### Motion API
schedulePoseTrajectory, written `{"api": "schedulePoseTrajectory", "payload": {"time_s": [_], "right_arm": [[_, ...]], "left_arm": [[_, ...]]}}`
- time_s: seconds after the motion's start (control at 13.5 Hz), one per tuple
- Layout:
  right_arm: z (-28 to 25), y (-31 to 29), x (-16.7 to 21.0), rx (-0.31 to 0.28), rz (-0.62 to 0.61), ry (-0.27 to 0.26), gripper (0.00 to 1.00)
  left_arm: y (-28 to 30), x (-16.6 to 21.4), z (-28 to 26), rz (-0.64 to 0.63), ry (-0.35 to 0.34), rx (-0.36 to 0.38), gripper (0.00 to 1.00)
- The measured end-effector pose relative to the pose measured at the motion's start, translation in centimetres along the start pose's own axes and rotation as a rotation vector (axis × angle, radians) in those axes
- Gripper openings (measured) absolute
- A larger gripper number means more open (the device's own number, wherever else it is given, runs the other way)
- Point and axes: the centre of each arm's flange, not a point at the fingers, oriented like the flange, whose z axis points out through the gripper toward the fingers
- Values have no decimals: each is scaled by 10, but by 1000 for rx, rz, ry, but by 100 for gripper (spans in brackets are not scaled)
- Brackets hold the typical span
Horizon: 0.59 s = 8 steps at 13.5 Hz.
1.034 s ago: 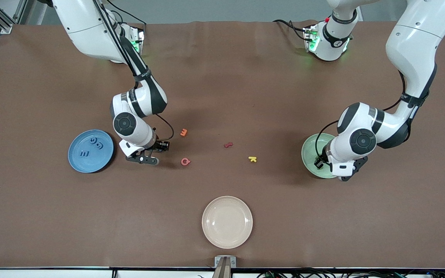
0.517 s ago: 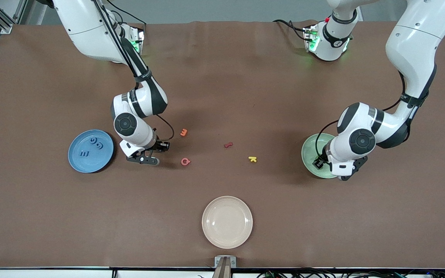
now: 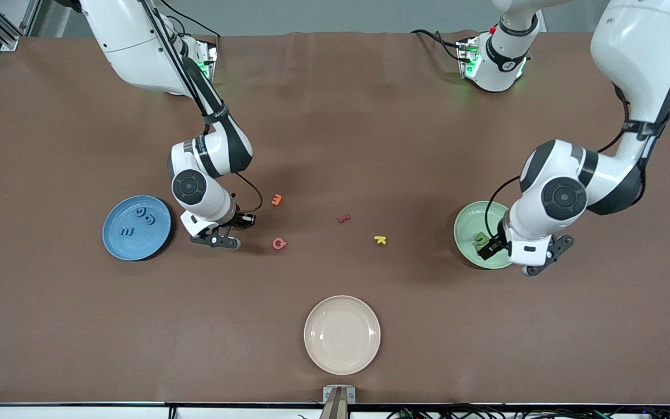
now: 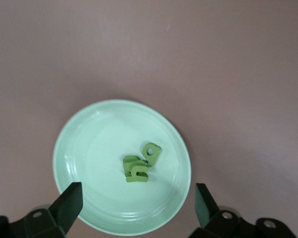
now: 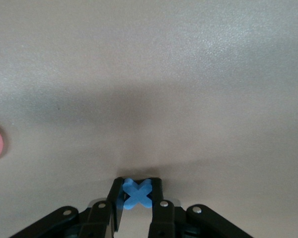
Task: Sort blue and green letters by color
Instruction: 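Drop the X on the blue plate while the left gripper returns to rest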
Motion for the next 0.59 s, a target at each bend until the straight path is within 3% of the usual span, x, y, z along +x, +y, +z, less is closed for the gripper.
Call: {"api": "schedulePoseTrajectory", "payload": {"time_s": [0.37,0.59], "right_arm": [[-63,44,18,7,-43,-55,27],[-96,109,35,37,-108,-55,27]], "left_arm": [[0,32,-111,122,80,-37,100],[-5,39,-144,178,71,-50,100]]}}
